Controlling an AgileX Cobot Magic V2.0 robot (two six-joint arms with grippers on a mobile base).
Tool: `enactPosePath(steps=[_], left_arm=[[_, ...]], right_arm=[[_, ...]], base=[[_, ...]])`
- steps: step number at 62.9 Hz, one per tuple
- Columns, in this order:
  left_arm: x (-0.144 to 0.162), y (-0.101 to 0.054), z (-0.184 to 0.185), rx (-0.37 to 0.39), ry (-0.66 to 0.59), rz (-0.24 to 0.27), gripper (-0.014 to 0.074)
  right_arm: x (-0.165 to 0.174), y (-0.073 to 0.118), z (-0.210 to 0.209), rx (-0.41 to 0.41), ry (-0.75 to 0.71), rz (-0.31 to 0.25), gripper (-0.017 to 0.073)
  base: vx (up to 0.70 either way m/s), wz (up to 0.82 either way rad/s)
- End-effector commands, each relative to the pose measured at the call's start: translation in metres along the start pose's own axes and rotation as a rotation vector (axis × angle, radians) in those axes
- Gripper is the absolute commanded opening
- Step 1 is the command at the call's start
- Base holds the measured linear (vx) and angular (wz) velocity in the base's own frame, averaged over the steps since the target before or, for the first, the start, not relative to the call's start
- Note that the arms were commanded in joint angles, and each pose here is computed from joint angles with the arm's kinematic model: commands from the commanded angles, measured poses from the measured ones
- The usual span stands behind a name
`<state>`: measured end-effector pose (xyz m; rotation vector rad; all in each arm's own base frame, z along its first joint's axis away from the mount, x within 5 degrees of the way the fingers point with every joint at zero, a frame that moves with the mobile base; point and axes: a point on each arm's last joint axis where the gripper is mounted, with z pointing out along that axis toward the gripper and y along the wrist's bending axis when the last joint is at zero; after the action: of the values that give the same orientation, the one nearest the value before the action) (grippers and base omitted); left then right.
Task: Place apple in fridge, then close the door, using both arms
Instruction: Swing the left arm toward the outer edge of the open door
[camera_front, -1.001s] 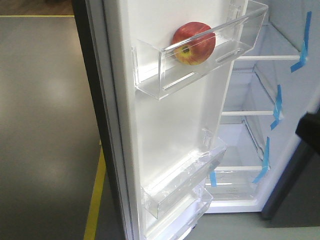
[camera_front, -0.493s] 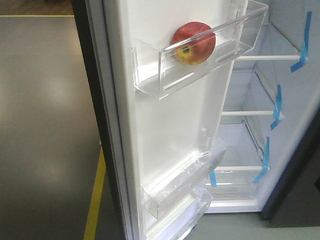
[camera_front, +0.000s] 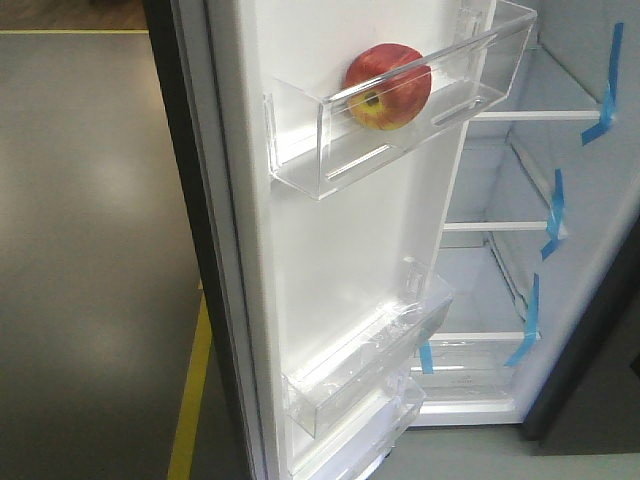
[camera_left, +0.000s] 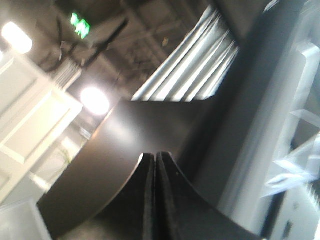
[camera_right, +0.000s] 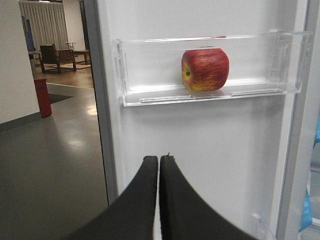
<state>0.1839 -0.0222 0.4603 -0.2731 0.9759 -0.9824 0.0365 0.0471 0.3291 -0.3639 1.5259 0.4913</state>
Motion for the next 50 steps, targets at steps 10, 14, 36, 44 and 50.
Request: enactPosePath(steps=[10, 14, 36, 44, 50], left_arm=[[0.041, 0.058, 0.109, 0.105, 0.185, -0.172, -0.0002], [0.059, 0.078, 0.133, 0.152, 0.264, -0.268, 0.0009], [0.129, 0.152, 0.217, 0.77, 0.489, -0.605, 0.015], [0.133, 0.162, 0.228, 0.933, 0.296, -0.696, 0.0139], [0.138, 0.161, 0.225, 1.028, 0.218, -0.688, 0.0092]], right_arm=[[-0.01, -0.001, 0.0, 0.023, -0.053, 0.022, -0.0003], [-0.01, -0.001, 0.0, 0.022, -0.052, 0.022, -0.0003], [-0.009, 0.001, 0.0, -0.002, -0.034, 0.022, -0.0003], [-0.007, 0.003, 0.0, -0.021, -0.02, 0.022, -0.0003], [-0.007, 0.003, 0.0, -0.022, -0.018, 0.021, -0.0003]], base=[[0.0, 0.0], [0.0, 0.0], [0.0, 0.0], [0.0, 0.0], [0.0, 0.0]])
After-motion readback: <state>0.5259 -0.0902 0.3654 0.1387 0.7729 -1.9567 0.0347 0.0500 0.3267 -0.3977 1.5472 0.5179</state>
